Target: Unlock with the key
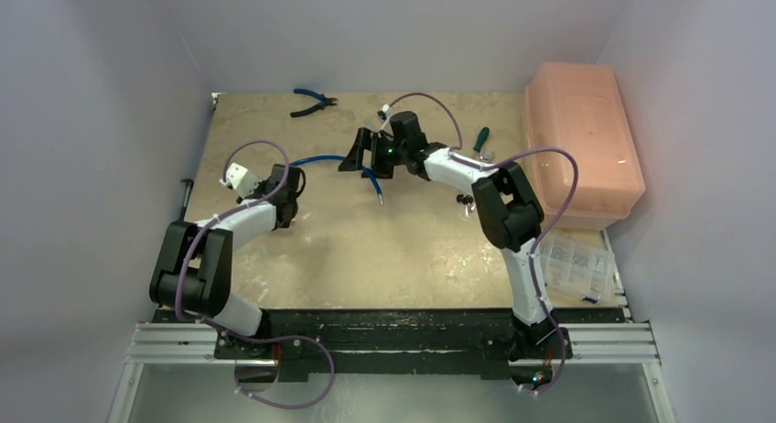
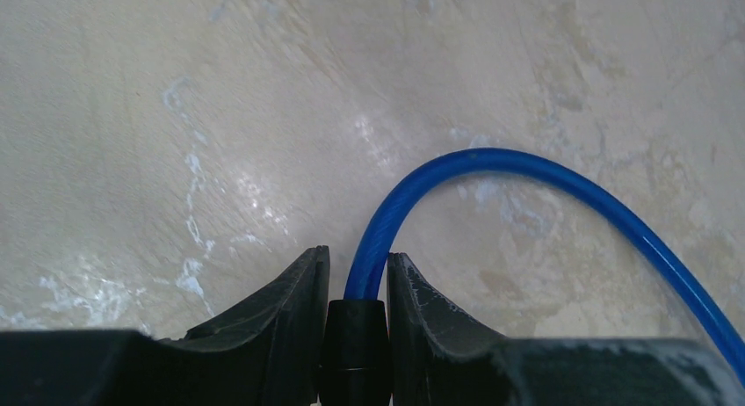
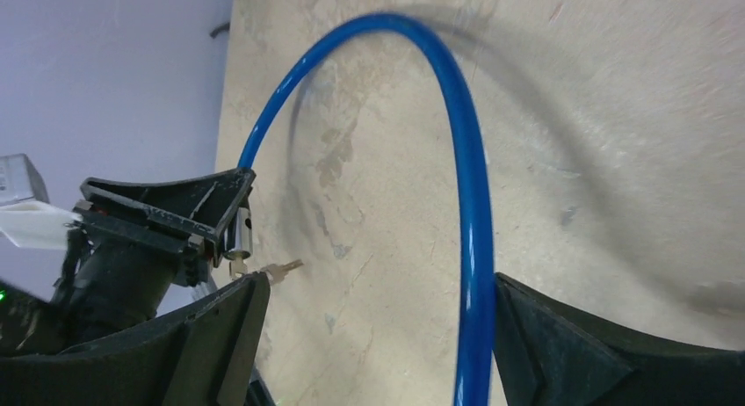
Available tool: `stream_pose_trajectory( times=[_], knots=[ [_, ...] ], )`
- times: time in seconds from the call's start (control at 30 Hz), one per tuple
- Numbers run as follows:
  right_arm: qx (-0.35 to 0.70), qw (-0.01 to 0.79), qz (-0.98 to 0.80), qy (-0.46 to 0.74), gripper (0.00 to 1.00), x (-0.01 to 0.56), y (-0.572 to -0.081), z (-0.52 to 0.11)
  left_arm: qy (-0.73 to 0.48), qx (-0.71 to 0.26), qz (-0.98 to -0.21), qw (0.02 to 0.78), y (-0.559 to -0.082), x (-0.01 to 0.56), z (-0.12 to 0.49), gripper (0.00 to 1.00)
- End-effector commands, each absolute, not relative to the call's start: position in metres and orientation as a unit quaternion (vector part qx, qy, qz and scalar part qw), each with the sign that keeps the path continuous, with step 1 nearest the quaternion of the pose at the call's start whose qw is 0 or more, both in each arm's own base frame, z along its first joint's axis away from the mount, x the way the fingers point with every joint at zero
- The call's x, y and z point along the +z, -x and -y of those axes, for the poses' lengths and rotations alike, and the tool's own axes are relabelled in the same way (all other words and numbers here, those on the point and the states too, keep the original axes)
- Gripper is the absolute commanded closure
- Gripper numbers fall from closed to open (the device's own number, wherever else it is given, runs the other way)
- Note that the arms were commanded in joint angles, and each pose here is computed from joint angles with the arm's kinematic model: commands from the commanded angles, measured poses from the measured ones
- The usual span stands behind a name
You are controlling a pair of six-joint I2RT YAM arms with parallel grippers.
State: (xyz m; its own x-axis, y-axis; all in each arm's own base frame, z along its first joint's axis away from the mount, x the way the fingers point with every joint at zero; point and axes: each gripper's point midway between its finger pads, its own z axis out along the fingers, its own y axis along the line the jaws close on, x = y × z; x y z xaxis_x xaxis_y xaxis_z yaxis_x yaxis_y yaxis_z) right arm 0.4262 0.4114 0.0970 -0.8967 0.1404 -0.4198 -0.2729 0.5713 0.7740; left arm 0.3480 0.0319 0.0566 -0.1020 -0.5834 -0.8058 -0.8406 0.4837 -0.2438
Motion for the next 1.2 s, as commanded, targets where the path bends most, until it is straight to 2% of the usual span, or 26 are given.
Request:
stream_pose_trajectory(
  times=[0.0,0.53,0.57,0.6,0.67,0.7,0.73,0.77,0.9,1.17],
  knots=[
    [0.435,0.291,-0.851,0.049,0.01,0.135,-0.444,-0.375,0.525,0.181,-0.681,0.478,-0.348,0.075,-0.064,1.00],
    [0.299,0.355,-0.883,0.073,0.01,0.153,-0.438,-0.307,0.558,0.202,-0.652,0.471,-0.335,0.079,-0.094,1.00],
    [0.293,0.360,-0.883,0.072,0.01,0.156,-0.435,-0.303,0.560,0.205,-0.653,0.466,-0.333,0.077,-0.095,0.95],
    [0.286,0.364,-0.884,0.070,0.01,0.157,-0.433,-0.299,0.564,0.209,-0.654,0.459,-0.330,0.075,-0.095,0.85],
    [0.278,0.372,-0.883,0.066,0.01,0.161,-0.428,-0.291,0.573,0.221,-0.653,0.442,-0.323,0.071,-0.096,0.57],
    [0.274,0.373,-0.884,0.064,0.01,0.160,-0.425,-0.288,0.575,0.231,-0.656,0.431,-0.318,0.067,-0.096,0.46],
    [0.271,0.381,-0.882,0.061,0.01,0.165,-0.424,-0.284,0.576,0.234,-0.657,0.425,-0.316,0.066,-0.096,0.29],
    [0.268,0.384,-0.882,0.059,0.01,0.167,-0.422,-0.281,0.576,0.238,-0.660,0.420,-0.314,0.065,-0.096,0.21],
    [0.253,0.394,-0.882,0.049,0.01,0.171,-0.415,-0.270,0.576,0.239,-0.665,0.412,-0.304,0.061,-0.096,0.10],
    [0.223,0.416,-0.881,0.034,0.01,0.187,-0.410,-0.251,0.555,0.230,-0.691,0.403,-0.302,0.077,-0.091,0.07]
  ],
)
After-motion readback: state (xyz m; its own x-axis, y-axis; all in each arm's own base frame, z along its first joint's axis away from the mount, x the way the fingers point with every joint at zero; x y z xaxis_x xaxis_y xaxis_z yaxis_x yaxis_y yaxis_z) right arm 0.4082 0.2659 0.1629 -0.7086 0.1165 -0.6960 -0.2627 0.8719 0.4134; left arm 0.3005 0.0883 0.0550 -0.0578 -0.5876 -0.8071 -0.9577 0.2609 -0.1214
